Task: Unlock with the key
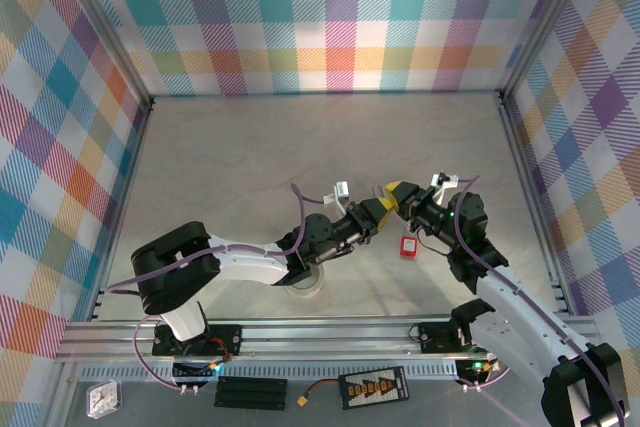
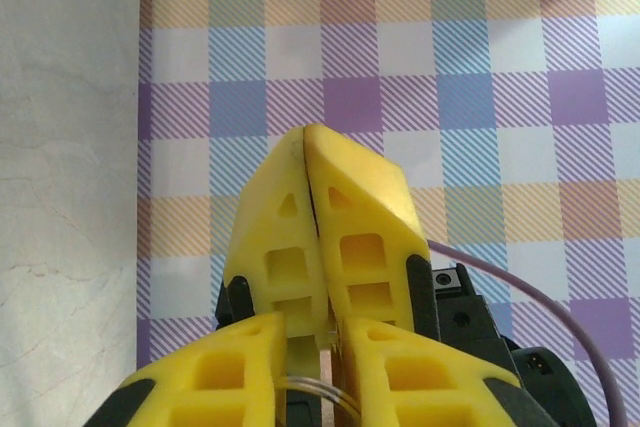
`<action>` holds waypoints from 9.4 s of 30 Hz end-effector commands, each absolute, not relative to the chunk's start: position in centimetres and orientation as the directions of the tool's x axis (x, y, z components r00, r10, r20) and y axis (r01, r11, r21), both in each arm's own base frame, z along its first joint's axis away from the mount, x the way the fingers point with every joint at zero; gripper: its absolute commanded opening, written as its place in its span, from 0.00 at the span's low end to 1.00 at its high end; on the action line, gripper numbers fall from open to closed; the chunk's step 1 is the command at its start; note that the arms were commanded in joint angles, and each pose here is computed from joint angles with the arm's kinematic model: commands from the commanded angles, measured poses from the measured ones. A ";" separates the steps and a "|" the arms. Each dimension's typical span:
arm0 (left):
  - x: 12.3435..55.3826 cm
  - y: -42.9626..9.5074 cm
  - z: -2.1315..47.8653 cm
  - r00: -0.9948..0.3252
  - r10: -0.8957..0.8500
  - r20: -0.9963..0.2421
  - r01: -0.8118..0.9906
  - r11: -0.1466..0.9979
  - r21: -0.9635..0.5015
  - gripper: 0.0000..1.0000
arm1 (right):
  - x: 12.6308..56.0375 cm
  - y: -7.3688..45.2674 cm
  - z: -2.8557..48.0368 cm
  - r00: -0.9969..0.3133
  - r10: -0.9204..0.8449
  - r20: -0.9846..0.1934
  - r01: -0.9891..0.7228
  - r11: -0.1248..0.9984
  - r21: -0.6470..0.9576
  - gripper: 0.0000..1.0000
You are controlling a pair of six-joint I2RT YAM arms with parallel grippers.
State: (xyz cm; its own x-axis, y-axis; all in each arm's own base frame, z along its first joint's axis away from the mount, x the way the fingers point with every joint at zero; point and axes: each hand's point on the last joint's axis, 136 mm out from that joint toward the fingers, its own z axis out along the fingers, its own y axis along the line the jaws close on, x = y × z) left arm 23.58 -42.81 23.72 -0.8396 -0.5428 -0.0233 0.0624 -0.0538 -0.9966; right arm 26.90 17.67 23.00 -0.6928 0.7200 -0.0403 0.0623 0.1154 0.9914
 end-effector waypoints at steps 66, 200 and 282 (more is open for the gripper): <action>22.4 -28.5 27.1 -0.626 -0.630 -0.461 0.302 0.349 -0.887 0.00 | 20.9 9.0 9.1 -0.903 0.414 -0.118 0.393 0.905 0.166 0.67; 29.8 -28.7 37.2 -0.292 -0.917 -0.274 0.244 0.205 -0.948 0.00 | 33.0 25.3 40.1 -0.473 0.777 -0.416 -0.457 0.188 0.869 0.00; 30.3 -32.3 43.6 -0.575 -0.818 -0.001 0.392 -0.274 -0.878 0.00 | 28.0 33.1 38.6 -0.560 0.422 -0.713 -0.722 0.173 0.670 0.00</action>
